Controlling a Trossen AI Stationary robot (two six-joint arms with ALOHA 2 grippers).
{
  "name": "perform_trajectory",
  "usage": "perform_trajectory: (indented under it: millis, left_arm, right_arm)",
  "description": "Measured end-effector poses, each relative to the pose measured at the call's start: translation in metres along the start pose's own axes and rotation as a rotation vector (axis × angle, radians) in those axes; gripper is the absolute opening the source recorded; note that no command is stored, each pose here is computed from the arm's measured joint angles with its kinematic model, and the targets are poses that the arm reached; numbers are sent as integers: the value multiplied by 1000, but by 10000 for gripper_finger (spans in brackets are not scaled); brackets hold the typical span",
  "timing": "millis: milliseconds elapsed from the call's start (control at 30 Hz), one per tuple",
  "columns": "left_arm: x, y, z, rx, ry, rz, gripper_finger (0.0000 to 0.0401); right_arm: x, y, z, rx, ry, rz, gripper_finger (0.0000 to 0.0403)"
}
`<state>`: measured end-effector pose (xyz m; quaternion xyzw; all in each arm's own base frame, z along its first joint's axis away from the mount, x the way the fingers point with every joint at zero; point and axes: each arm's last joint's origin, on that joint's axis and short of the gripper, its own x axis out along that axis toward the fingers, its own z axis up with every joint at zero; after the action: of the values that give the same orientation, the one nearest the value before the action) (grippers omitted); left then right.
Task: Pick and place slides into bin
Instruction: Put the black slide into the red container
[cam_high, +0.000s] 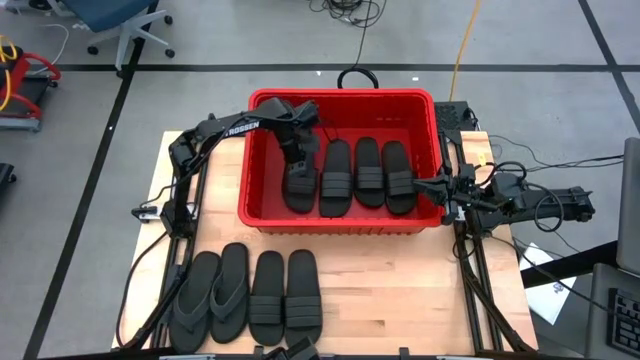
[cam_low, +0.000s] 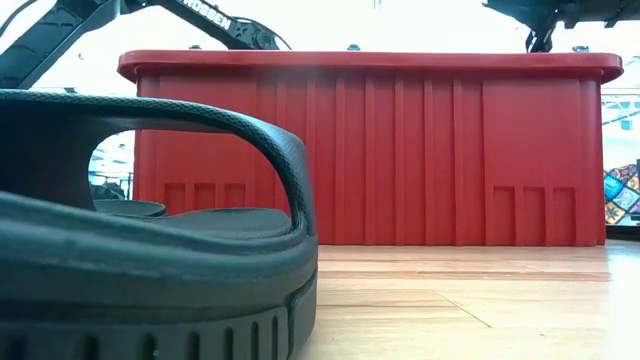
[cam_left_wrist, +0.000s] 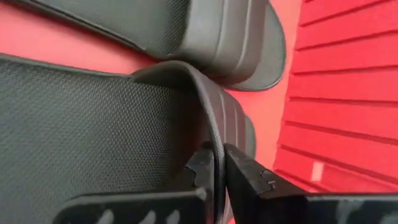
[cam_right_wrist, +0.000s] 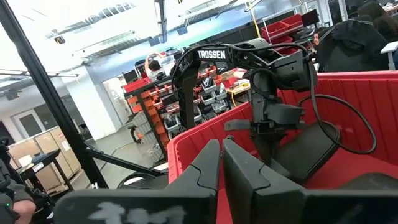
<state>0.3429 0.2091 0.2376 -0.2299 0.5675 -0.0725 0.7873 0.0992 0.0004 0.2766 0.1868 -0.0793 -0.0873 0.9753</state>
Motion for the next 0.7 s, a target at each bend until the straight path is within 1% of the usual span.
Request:
perform_trajectory:
  millis: [167,300,467,600,700]
  left_arm:
    - [0,-1,0,3,-8,-21,65]
    - [0,-1,0,-42,-10,-28,110]
    - [0,-1,0,-55,-4,-36,163]
    - [-1,-2,-2,-15,5,-33,193]
    - [-10,-8,-3,53,-5,3,206]
  right_arm:
    - [0,0,0,0,0,0,11]
    - [0,0,0,0,0,0,11]
    - [0,0,0,0,1,3,11]
    - [0,0,0,0,1,4,11]
    - [0,0,0,-2,2,4,11]
